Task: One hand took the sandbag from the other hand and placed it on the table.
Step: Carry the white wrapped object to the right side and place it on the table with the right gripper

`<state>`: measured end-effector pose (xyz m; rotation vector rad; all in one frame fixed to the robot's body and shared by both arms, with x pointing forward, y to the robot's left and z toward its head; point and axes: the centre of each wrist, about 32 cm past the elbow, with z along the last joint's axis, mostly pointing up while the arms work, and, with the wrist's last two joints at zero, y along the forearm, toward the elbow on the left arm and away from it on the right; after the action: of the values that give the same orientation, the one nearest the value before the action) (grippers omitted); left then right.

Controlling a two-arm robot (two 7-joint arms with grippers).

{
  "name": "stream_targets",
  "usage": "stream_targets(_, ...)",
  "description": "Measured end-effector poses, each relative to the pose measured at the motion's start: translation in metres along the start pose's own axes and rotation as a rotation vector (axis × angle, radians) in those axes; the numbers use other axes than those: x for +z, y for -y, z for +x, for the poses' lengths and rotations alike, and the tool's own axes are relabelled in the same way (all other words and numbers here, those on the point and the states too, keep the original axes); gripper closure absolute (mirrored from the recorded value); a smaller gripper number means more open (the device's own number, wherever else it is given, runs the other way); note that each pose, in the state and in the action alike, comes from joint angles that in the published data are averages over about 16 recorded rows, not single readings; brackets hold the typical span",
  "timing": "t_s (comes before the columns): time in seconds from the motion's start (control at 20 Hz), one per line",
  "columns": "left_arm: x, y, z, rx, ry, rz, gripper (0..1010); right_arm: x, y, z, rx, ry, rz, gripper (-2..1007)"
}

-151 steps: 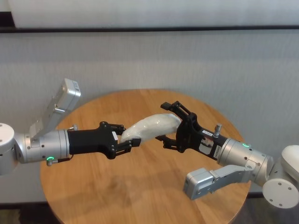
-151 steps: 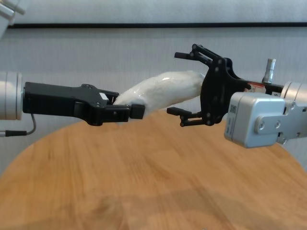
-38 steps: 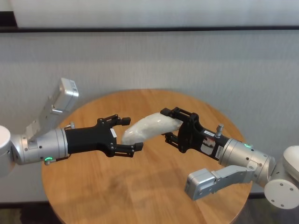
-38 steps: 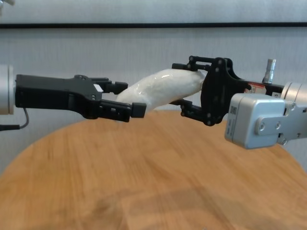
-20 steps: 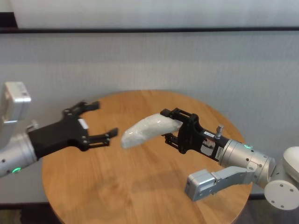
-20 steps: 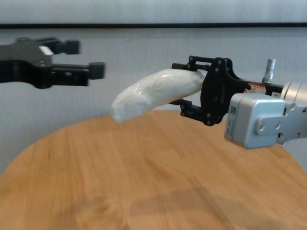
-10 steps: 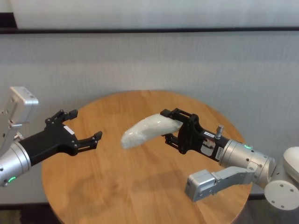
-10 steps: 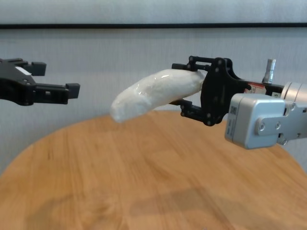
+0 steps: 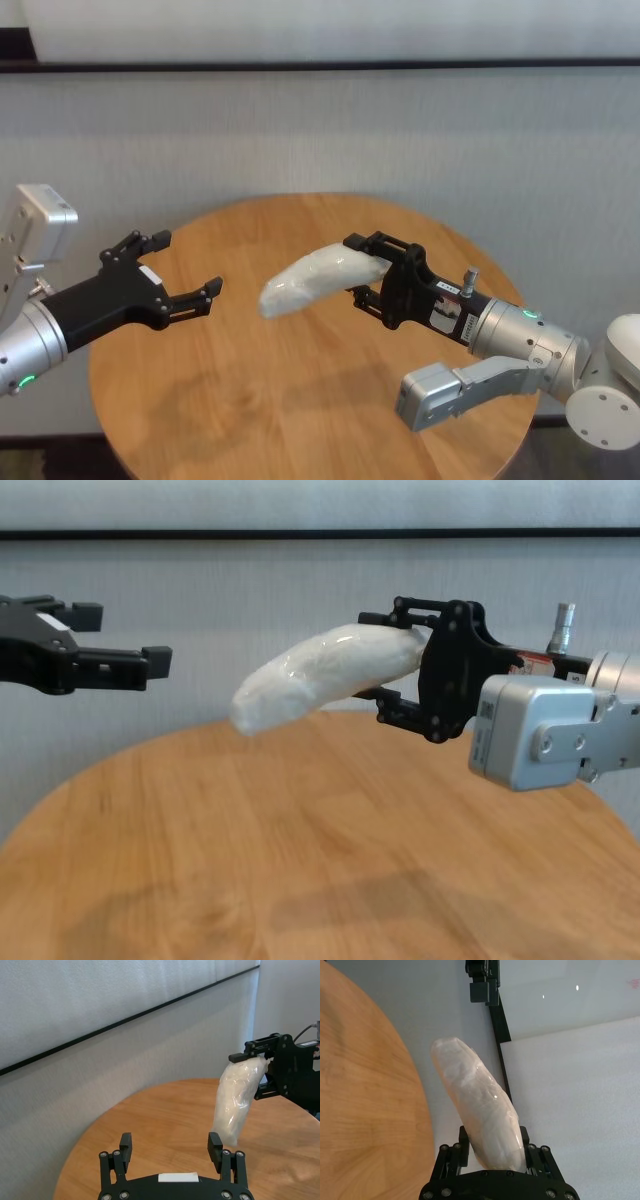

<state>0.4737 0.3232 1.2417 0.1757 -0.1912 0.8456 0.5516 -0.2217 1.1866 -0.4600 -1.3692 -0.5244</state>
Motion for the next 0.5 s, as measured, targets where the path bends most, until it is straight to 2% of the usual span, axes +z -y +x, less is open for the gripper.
stream_targets(0.25, -0.0011, 0.0007, 0.0012, -0.007, 0.0, -0.011, 10, -0.0025, 0.0015, 0.0007, 0.0, -0.001, -0.013, 463)
stream_targets(0.5, -0.0018, 0.0012, 0.002, -0.012, -0.001, -0.018, 10, -0.01, 0.0064, 0.0025, 0.0, -0.006, -0.053, 463)
